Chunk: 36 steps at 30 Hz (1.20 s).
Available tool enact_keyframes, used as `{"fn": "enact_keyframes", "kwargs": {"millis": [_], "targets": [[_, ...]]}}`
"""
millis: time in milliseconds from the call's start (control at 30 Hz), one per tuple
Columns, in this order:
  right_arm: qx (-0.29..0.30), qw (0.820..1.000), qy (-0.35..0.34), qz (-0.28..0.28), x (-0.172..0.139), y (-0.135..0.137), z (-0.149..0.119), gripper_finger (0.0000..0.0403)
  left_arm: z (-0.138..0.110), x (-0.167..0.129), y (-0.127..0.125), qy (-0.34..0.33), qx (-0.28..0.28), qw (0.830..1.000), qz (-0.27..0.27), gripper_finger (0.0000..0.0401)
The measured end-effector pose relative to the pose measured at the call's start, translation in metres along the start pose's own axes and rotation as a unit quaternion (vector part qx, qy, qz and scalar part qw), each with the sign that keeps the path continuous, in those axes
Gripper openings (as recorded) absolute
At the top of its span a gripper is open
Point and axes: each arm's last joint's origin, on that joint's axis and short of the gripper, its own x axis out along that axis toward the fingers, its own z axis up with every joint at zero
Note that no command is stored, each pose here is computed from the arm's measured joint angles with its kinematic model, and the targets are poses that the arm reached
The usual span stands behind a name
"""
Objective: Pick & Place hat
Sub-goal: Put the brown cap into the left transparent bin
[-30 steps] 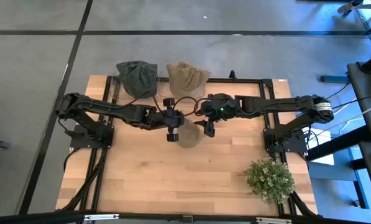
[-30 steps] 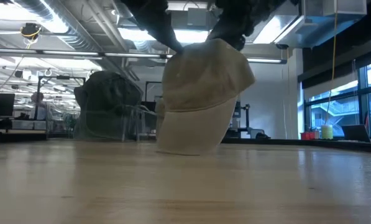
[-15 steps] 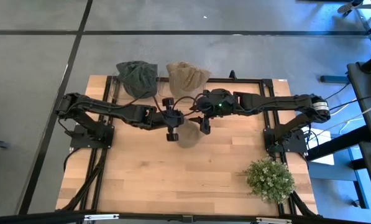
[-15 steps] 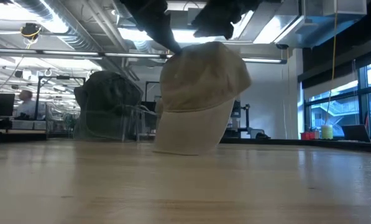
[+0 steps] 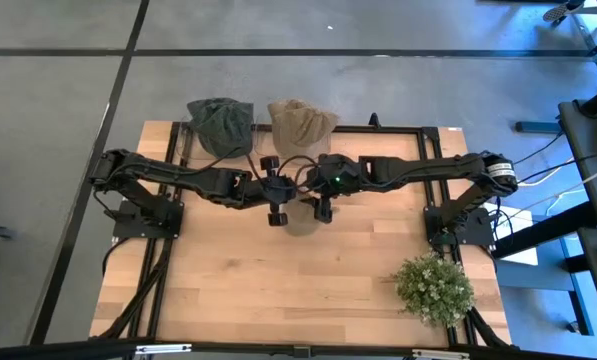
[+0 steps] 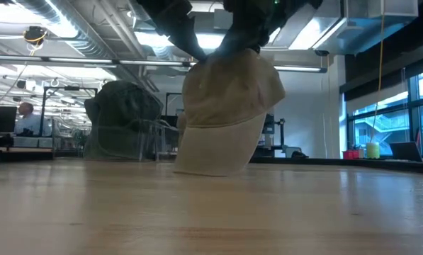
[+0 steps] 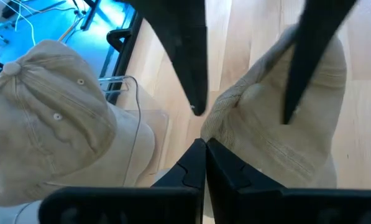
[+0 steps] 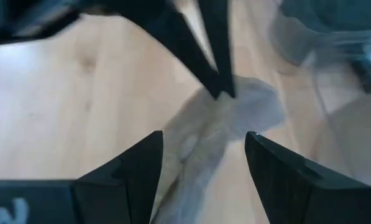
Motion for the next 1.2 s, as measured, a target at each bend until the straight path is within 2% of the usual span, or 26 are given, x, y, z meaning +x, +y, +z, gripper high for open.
{"fn": "enact_keyframes", "kwargs": {"millis": [167,467,533,700,967,1067,1200], "targets": [[-0.005,0.999,0.014,-0.043,-0.001,0.001,0.006,0.0197,0.0,0.0,0.0,0.0,0.0,1.0,-0.001,0.0003],[-0.017,0.998,0.045,-0.034,-0.007,0.002,0.008,0.0051,0.0,0.0,0.0,-0.001,0.0,1.0,-0.001,0.0002],[-0.018,0.998,0.051,-0.034,-0.008,0.002,0.007,0.003,0.0,0.0,0.0,-0.001,0.0,1.0,-0.002,0.0003],[-0.018,0.998,0.05,-0.034,-0.008,0.002,0.007,0.003,0.0,0.0,0.0,-0.001,0.001,1.0,-0.001,0.0003],[-0.021,0.998,0.047,-0.037,-0.011,0.002,0.008,0.003,0.0,-0.001,0.0,0.003,0.049,0.999,-0.002,0.0015],[-0.023,0.997,0.054,-0.046,-0.011,0.001,0.007,0.003,-0.003,-0.001,0.002,0.014,0.05,0.999,-0.003,0.0028],[-0.024,0.996,0.067,-0.051,-0.012,0.001,0.004,0.003,-0.008,-0.018,0.007,0.004,0.035,0.999,0.017,0.0053]]}}
